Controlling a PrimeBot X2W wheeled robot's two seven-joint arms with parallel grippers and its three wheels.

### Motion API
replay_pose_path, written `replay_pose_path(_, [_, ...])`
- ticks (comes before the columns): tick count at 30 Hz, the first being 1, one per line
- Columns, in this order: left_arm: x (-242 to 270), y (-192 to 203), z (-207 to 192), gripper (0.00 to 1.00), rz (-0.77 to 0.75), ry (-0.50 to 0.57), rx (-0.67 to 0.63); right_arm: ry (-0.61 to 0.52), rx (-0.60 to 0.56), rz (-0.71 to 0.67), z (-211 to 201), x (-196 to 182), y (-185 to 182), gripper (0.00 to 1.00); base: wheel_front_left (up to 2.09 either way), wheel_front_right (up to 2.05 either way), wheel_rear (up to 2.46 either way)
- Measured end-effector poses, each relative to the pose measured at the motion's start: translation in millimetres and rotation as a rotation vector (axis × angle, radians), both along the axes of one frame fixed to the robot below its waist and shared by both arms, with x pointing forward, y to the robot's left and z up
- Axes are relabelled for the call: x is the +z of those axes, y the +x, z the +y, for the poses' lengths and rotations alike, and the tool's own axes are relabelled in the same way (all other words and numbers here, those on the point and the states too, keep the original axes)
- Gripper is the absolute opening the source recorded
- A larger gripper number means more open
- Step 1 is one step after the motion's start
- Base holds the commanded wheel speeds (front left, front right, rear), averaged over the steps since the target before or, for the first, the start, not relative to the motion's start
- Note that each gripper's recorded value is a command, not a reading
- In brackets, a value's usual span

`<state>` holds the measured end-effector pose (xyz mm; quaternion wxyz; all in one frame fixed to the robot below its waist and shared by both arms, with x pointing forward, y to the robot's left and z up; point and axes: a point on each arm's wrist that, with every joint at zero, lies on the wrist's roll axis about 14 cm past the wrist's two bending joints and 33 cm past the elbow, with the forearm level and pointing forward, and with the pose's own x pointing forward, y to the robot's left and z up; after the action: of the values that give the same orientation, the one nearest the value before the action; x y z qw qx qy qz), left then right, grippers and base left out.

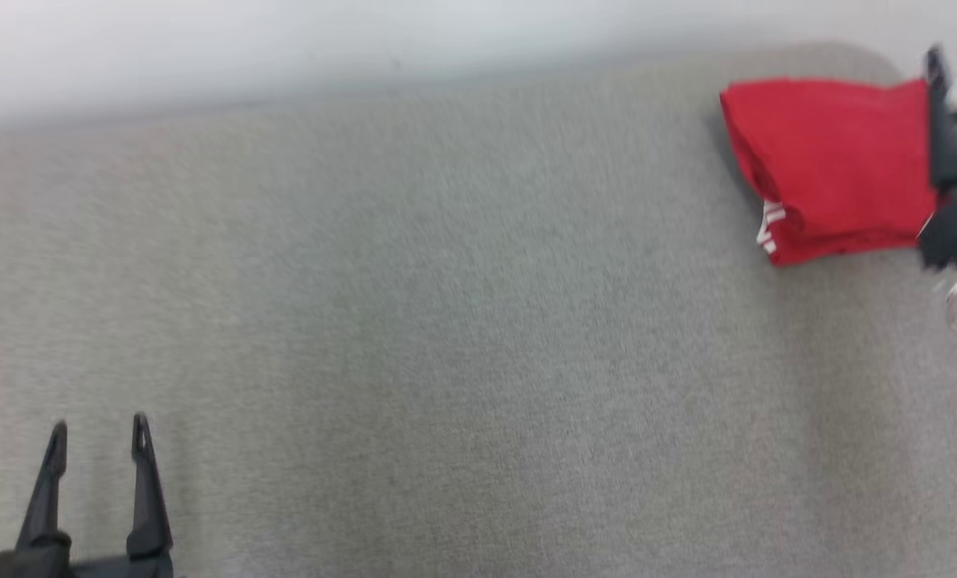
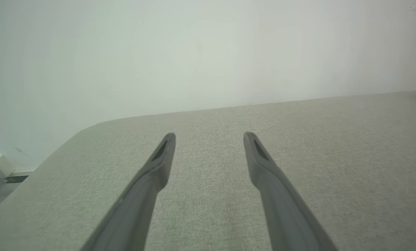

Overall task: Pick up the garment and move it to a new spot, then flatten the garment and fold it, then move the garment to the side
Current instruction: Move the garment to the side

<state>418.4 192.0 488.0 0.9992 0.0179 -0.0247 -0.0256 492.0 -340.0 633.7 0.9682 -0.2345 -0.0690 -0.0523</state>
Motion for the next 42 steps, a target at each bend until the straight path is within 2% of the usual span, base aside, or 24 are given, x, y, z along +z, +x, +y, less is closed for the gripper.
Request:
replay_pose_path(11, [19.1, -42.3, 20.6, 1.00, -0.034, -0.022, 0.068, 0.216, 0.104, -0.084, 50.5, -19.0, -39.7, 1.00, 0.00, 0.00, 0.00])
replay_pose_path(24, [35.6, -66.6, 29.8, 1.00, -0.085, -0.044, 0.105, 0.347, 0.202, -0.006, 125.6, -81.0, -86.4, 1.00, 0.00, 0.00, 0.00])
replay_pose_path(34, [36.0, -79.2, 37.7, 1.00, -0.089, -0.046, 0.126, 0.443, 0.184, 0.069, 142.8, -120.9, -122.6, 1.00, 0.00, 0.00, 0.00])
replay_pose_path(42, [26.7, -90.2, 33.2, 1.00, -0.060, -0.004, 0.100, 0.495, 0.153, 0.083, 143.2, -132.9, -144.5, 1.00, 0.00, 0.00, 0.00])
